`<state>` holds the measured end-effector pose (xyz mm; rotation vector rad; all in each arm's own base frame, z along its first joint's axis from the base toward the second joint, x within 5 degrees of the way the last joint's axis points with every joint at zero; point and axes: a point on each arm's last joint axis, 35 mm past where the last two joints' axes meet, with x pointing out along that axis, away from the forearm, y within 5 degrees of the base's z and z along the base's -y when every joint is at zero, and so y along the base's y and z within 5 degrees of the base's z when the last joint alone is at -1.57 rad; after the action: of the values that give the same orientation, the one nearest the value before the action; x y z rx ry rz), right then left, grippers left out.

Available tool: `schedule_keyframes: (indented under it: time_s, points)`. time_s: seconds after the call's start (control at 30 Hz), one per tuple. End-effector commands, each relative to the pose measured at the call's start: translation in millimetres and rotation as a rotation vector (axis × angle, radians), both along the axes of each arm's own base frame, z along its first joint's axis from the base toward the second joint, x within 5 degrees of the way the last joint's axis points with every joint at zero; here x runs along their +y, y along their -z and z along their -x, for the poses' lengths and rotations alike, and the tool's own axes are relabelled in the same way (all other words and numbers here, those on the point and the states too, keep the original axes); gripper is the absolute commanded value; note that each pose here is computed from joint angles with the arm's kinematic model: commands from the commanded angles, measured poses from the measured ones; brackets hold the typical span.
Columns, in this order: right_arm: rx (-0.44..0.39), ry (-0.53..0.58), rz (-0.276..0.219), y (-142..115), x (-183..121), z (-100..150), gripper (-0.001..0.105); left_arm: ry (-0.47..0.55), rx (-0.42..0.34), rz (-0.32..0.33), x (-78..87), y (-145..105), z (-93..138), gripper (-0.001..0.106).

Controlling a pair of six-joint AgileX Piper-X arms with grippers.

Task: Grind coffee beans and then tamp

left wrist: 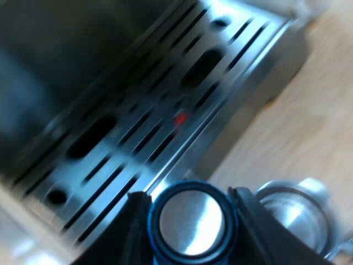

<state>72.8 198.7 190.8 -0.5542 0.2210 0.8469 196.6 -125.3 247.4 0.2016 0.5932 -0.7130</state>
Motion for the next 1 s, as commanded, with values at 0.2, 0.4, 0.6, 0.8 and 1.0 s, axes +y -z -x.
schedule_keyframes:
  time_s: [0.2, 0.4, 0.6, 0.8, 1.0]
  points:
    - [0.038, 0.027, -0.055, -1.2, 0.5, -0.2, 0.067, -0.087, 0.028, -0.010, 20.2, 7.9, -5.8, 0.019]
    - [0.044, 0.030, -0.056, -0.8, 0.3, -0.2, 0.067, -0.091, 0.061, -0.029, 26.1, 39.3, 5.0, 0.019]
    - [0.045, 0.030, -0.052, -0.4, 0.2, -0.1, 0.067, -0.091, 0.050, -0.023, 29.1, 57.0, 11.3, 0.019]
    - [0.050, 0.033, -0.057, -0.4, 0.2, -0.1, 0.067, -0.091, 0.036, -0.015, 31.0, 66.2, 15.3, 0.019]
    - [0.110, 0.070, -0.118, -0.4, 0.2, -0.1, 0.067, -0.089, 0.086, -0.041, 33.0, 87.1, 19.4, 0.019]
